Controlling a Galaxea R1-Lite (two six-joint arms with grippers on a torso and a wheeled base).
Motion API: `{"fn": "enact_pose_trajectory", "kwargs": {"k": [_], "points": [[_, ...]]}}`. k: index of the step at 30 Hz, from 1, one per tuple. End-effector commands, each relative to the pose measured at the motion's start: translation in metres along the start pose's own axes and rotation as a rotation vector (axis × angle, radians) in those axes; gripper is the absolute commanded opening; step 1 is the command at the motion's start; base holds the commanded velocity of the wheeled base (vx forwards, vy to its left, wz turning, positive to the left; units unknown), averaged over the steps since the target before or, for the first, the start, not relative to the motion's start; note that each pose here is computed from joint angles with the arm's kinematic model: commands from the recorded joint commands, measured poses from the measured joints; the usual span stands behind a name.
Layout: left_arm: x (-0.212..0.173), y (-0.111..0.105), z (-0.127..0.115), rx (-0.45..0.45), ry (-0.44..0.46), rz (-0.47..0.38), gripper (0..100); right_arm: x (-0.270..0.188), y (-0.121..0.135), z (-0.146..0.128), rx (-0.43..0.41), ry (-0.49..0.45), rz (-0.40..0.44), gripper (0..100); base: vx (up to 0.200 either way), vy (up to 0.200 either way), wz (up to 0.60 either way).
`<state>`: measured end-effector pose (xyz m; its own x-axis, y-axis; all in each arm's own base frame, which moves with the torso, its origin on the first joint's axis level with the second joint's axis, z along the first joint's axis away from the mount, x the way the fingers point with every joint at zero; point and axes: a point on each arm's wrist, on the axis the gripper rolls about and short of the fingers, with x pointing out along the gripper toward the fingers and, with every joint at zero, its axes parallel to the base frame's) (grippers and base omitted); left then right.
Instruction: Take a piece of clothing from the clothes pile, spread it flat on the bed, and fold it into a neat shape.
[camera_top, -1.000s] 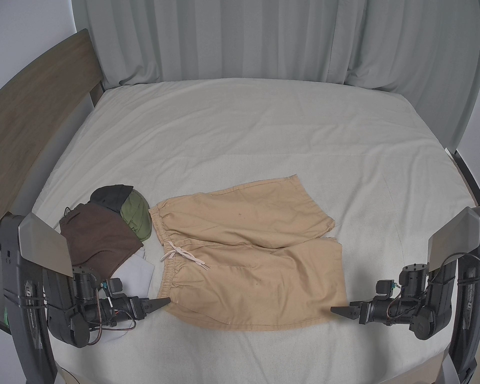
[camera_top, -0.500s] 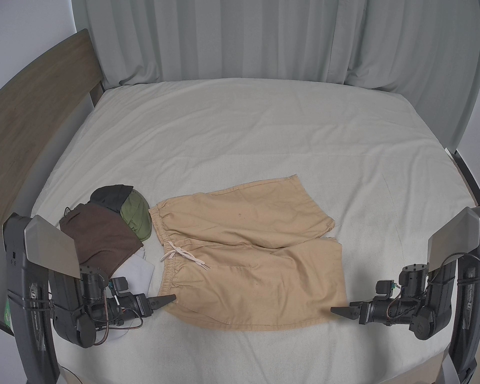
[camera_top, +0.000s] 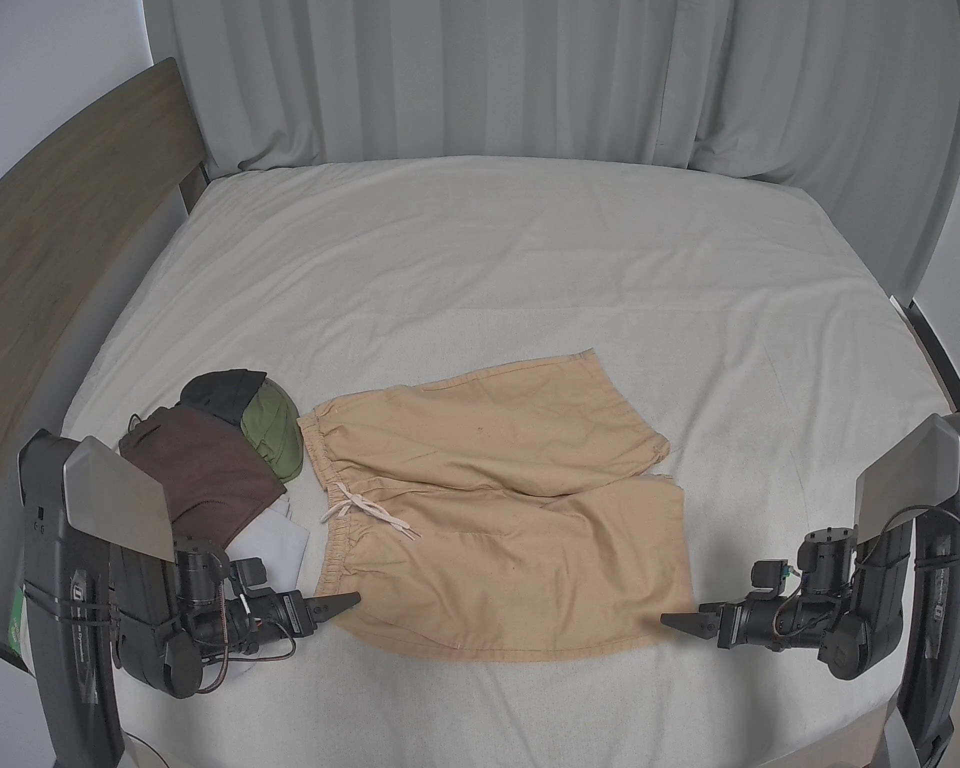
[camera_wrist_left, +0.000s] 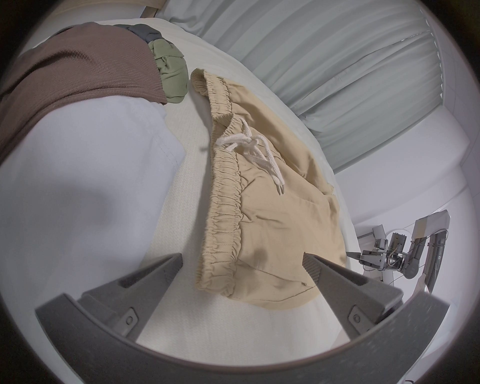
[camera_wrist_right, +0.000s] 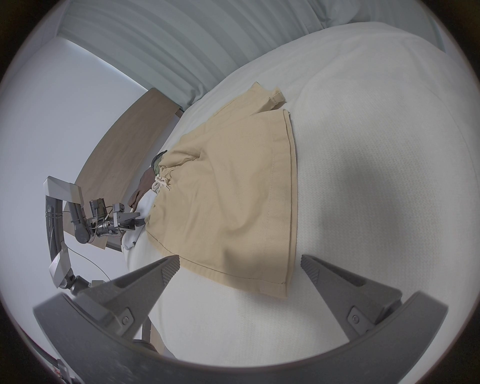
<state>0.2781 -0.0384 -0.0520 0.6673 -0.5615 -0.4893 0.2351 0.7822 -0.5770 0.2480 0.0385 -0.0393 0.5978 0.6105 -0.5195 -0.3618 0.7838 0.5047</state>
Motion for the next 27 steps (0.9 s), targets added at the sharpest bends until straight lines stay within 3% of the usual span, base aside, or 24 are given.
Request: {"fn": "enact_pose_trajectory", "kwargs": {"k": [1,4,5,27], "points": [[0.0031,0.0015,-0.0015,-0.001,0.002,0.009,100,0.0,0.0002,0.0001,0.0,0.0,0.0,100,0.0,0.0,0.0],[0.0043,0.0022,-0.0022,-0.001,0.003,0.013,100,0.0,0.0002,0.0001,0.0,0.0,0.0,100,0.0,0.0,0.0],[0.0043,0.0022,-0.0022,-0.001,0.003,0.013,0,0.0,0.0002,0.0001,0.0,0.0,0.0,100,0.0,0.0,0.0],[0.0051,0.0017,-0.0026,0.002,0.004,0.011,0,0.0007,-0.0006,-0.0021,-0.005,0.011,0.009,100,0.0,0.0,0.0]]}}
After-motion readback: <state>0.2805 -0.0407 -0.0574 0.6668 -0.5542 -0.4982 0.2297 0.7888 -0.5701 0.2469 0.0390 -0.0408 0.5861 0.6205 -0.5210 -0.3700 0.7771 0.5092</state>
